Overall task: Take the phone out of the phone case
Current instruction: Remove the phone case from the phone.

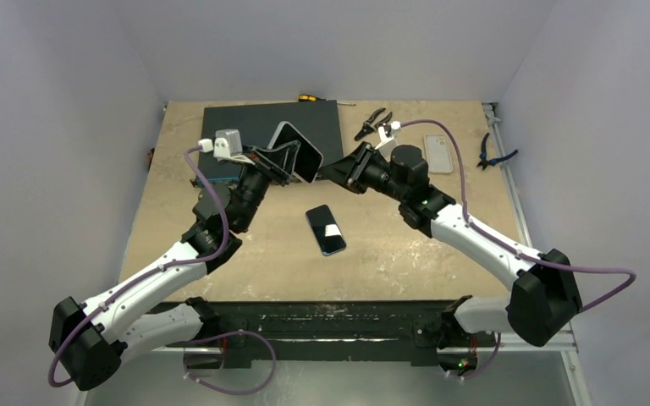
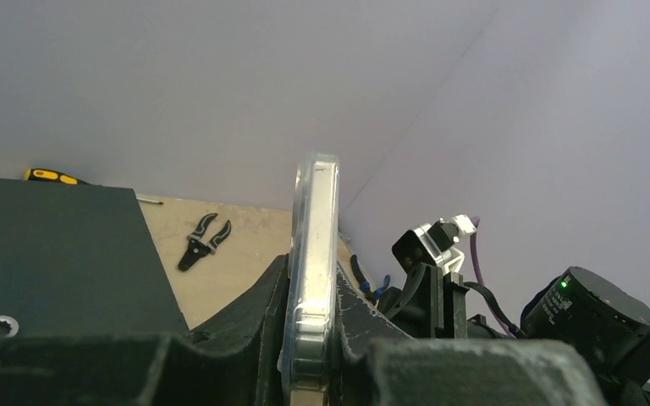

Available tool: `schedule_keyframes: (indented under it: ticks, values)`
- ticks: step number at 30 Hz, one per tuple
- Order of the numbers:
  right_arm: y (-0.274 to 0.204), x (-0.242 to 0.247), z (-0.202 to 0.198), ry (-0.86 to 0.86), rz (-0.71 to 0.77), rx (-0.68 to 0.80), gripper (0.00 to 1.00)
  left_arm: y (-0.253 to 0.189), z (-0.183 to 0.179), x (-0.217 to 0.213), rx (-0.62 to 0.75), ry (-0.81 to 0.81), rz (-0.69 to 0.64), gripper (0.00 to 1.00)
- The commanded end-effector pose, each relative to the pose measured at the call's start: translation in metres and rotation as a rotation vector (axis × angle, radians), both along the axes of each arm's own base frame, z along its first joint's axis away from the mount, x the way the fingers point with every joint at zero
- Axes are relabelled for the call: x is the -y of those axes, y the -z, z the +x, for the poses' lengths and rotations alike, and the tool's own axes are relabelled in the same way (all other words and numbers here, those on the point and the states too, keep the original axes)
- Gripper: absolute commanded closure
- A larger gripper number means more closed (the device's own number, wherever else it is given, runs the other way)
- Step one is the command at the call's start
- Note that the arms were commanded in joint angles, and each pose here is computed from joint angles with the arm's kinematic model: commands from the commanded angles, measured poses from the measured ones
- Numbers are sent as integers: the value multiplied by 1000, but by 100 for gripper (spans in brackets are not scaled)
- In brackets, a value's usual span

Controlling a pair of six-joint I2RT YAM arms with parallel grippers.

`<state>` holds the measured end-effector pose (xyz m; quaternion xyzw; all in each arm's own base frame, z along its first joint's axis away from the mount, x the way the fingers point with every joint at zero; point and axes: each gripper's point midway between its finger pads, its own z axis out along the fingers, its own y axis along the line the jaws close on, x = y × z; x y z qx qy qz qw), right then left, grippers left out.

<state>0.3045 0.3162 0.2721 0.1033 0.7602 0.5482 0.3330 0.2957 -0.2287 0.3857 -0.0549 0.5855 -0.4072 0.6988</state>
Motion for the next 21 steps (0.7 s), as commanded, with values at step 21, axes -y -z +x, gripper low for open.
schedule_keyframes:
  ticks: [21]
  values:
    - [25,-15,-12,-112,99,21,68,-139,-95,1,314,364,-477,100]
